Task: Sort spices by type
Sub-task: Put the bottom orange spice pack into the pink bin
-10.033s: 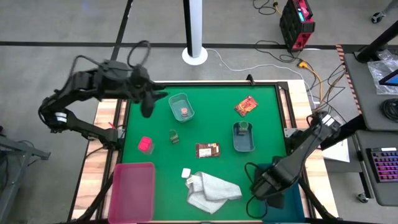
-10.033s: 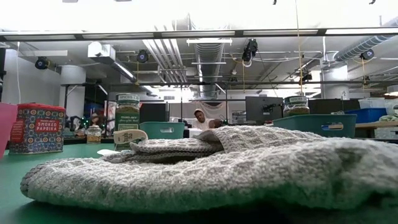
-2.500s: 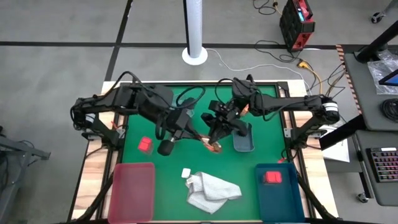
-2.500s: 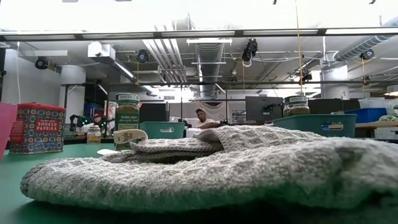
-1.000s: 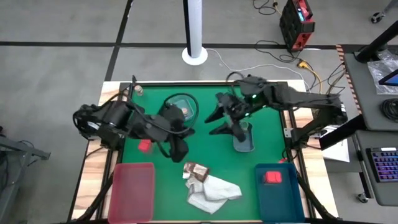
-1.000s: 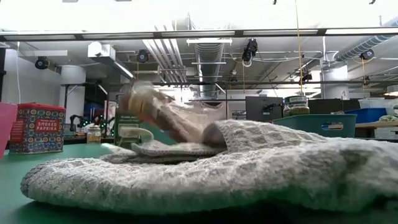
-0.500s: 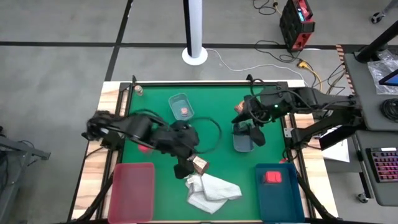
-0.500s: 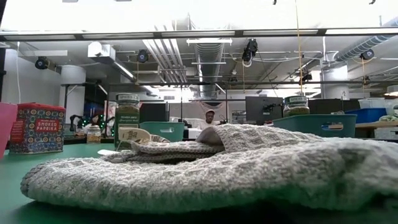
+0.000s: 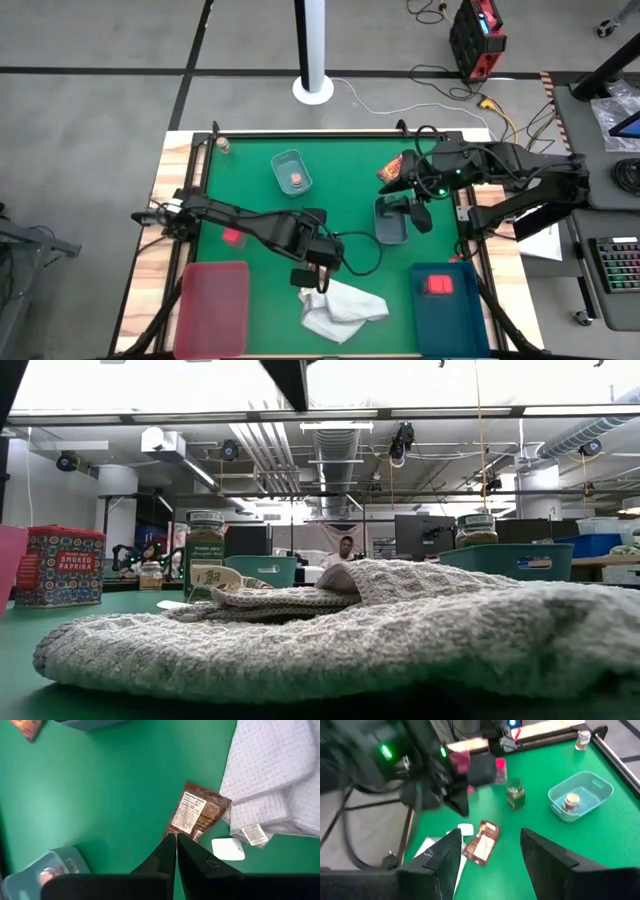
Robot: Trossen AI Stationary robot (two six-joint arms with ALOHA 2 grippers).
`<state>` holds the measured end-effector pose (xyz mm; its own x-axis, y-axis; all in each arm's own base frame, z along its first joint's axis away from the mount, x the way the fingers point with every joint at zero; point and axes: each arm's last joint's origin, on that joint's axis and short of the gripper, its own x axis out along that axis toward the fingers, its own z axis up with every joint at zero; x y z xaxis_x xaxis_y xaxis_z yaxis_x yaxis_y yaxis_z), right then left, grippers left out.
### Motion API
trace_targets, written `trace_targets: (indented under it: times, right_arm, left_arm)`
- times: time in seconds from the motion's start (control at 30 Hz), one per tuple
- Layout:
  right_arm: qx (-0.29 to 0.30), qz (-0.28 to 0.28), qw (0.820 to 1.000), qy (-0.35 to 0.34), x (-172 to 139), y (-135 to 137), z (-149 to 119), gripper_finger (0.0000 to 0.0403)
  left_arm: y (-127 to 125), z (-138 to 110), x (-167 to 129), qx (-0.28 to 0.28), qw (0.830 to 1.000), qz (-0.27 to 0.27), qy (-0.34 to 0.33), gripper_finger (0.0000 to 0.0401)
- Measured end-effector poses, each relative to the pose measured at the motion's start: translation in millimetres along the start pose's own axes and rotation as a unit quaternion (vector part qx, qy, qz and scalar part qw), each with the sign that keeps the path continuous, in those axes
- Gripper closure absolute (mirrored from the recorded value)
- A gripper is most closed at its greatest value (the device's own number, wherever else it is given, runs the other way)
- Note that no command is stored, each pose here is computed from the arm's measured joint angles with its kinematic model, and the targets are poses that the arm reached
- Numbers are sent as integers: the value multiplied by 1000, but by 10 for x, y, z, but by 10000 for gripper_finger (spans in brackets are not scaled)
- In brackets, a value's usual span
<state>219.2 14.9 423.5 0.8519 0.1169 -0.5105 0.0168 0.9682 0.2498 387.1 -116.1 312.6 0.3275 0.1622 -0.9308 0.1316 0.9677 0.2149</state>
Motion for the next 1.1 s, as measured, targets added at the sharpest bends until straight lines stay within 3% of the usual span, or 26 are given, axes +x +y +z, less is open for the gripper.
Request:
trace_targets:
  times: [0.4, 0.63, 0.83, 0.97, 1.1]
  right_arm:
    - [9, -7, 1000, -23, -23, -1, 16, 209]
    - [27, -18, 999, -12, 96, -15, 17, 208]
    - [39, -25, 999, 10, 216, -29, -4, 209]
    - [44, -27, 999, 15, 233, -32, -11, 211]
    - [53, -28, 998, 15, 238, -34, -17, 209]
  left_arm:
    - [-272, -540, 899, -10, 998, -62, -7, 391]
    - [-274, -554, 1021, -30, 999, -25, -15, 308]
    - [-389, -673, 1146, -4, 997, -76, -3, 227]
    - [-413, -729, 1220, 4, 998, -62, -11, 200]
    - [-405, -775, 1307, -18, 999, -33, -24, 200]
